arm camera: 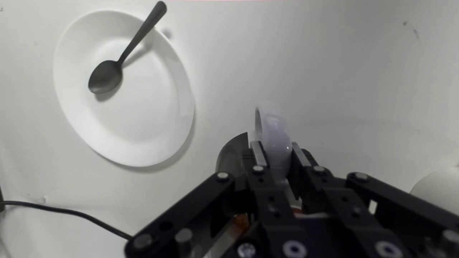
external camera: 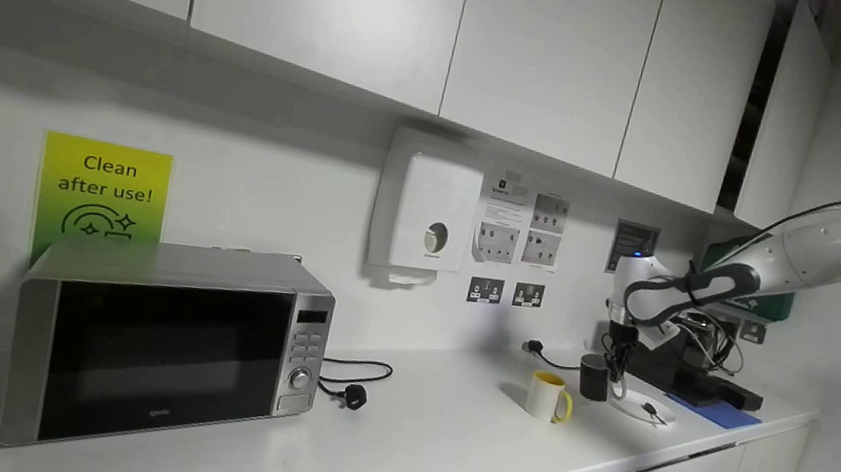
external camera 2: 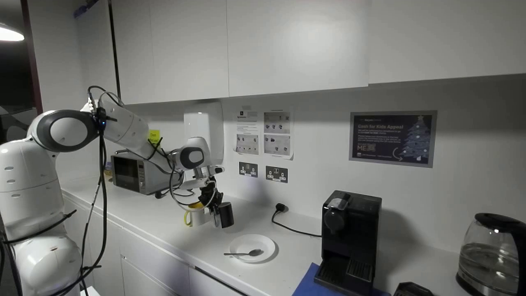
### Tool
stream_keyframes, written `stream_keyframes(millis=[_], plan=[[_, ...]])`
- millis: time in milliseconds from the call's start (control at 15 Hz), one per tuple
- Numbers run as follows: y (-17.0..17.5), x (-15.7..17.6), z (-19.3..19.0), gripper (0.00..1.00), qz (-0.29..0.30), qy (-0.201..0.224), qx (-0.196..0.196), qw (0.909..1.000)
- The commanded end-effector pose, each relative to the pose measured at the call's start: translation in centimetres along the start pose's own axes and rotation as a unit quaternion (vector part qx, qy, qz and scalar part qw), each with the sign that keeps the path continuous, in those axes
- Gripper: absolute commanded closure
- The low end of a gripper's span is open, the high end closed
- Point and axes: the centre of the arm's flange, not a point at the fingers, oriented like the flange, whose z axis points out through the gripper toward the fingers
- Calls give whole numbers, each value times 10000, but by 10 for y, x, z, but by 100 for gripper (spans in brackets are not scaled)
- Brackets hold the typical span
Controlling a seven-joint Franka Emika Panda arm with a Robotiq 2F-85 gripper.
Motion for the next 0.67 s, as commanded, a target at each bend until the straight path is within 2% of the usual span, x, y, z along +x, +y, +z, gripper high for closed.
stream_keyframes(millis=[0,267,600], plan=[[10,5,-29,95,-266,319,-472,9980],[0,14,-34,95,-853,661,-736,9914],[-19,23,-43,95,-1460,1107,-939,9786]])
